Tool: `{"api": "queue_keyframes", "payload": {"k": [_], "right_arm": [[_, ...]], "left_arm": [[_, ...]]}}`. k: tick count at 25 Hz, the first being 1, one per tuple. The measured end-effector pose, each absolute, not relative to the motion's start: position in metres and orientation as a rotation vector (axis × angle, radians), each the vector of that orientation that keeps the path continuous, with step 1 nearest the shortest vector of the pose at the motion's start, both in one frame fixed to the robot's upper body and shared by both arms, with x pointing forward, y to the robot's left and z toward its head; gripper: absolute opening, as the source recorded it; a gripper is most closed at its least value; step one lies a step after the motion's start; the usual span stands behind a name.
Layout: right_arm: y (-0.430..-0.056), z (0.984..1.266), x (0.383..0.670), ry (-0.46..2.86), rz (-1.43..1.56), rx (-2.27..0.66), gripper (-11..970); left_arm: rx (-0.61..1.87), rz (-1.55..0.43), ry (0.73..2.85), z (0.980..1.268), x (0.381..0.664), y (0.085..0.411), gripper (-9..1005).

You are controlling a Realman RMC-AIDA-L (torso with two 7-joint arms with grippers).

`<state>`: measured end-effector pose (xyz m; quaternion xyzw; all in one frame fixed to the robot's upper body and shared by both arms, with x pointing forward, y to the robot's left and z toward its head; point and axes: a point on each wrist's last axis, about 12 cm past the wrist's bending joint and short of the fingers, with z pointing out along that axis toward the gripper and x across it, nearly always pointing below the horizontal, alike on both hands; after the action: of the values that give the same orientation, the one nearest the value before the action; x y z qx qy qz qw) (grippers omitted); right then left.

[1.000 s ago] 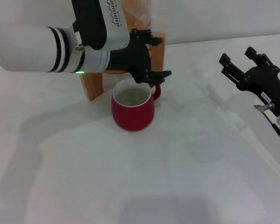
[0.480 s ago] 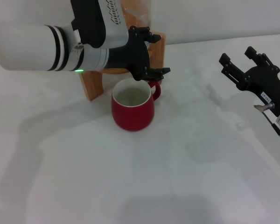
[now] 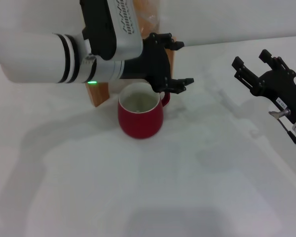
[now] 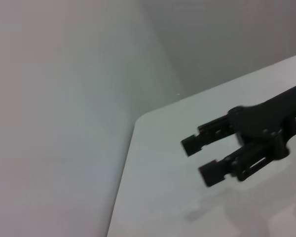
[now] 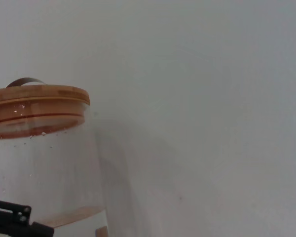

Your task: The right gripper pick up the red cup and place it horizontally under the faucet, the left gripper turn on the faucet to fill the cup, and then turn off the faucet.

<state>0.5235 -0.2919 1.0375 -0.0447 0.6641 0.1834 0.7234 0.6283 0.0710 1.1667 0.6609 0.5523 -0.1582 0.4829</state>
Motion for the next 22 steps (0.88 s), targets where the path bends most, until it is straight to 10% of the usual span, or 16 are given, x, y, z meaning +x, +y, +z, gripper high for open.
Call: {"api": "queue_keyframes", "payload": {"k": [22], "right_arm": [[-0.296,1.036,0.523,1.473,0.385,-0.098,834]], "left_arm": [[0.917,-0.524,1.408,1.127,0.544,0.179,827]]}}
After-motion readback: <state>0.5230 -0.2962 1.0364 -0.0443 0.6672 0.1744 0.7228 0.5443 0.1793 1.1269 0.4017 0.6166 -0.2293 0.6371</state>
